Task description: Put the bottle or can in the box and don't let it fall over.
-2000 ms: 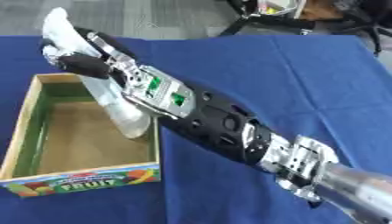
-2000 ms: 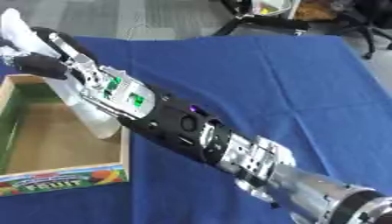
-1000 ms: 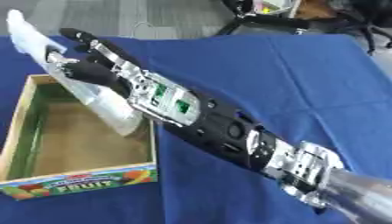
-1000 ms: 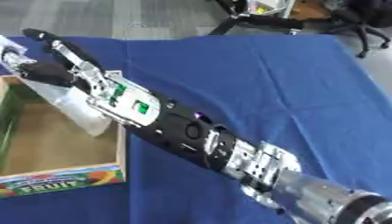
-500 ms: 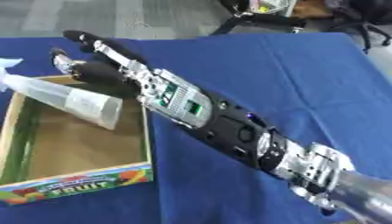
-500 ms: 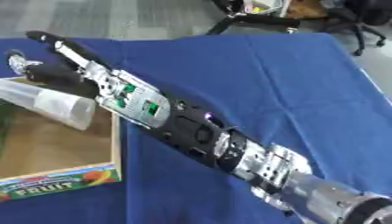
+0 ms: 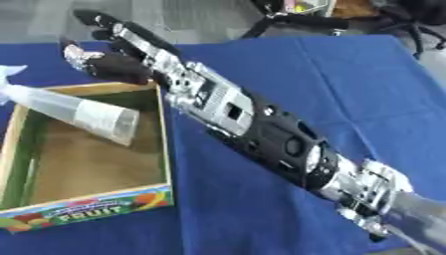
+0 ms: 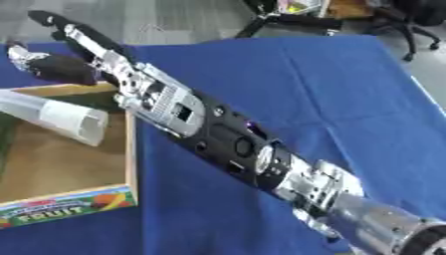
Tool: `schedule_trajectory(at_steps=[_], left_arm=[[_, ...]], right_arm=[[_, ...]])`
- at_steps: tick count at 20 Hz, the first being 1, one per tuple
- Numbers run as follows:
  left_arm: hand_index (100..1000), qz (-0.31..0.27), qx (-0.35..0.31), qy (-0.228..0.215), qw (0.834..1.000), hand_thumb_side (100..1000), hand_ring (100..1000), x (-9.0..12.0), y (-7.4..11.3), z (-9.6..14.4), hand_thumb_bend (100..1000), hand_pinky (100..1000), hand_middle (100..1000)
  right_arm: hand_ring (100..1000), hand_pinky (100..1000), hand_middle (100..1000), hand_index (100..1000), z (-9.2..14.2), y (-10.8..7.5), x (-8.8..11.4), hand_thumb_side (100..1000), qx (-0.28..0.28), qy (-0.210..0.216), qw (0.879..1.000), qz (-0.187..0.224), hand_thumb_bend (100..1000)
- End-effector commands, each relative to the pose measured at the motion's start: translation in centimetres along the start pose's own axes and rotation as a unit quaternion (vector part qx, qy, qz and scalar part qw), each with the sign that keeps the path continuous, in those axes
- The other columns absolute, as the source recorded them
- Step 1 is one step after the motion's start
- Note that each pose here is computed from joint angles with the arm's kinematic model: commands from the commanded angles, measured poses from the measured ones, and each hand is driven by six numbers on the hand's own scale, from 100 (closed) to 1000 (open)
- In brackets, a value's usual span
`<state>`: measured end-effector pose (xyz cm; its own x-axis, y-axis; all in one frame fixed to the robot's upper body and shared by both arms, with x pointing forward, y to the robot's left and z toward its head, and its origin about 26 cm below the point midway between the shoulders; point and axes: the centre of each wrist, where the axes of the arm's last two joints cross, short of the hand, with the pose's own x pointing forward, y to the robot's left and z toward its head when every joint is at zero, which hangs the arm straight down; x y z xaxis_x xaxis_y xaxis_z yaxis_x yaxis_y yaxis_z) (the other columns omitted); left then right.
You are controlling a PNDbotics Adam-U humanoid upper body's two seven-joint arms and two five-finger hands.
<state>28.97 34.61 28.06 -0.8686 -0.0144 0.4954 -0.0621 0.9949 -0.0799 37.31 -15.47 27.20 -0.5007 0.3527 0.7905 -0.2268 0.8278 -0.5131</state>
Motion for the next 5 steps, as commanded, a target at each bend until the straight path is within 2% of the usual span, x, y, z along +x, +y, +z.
schedule_trajectory(at_steps=[1,5], left_arm=[[741,-0.018,0.006,-0.025,1.000,525,1000,1.2,0.7,-0.7,572,897,1000],[742,-0.027,0.032,-0.016,0.999,528,1000,1.0,1.3,0.0,574,899,1000]], right_arm=[[1000,984,1000,997,0.8,-3.1,2.8,545,-0.029,-0.038,0.999,-0.020,100],[1000,968,1000,988,3.1,-6.4,5.4,533,-0.065,-0.079,0.992,-0.071,100]])
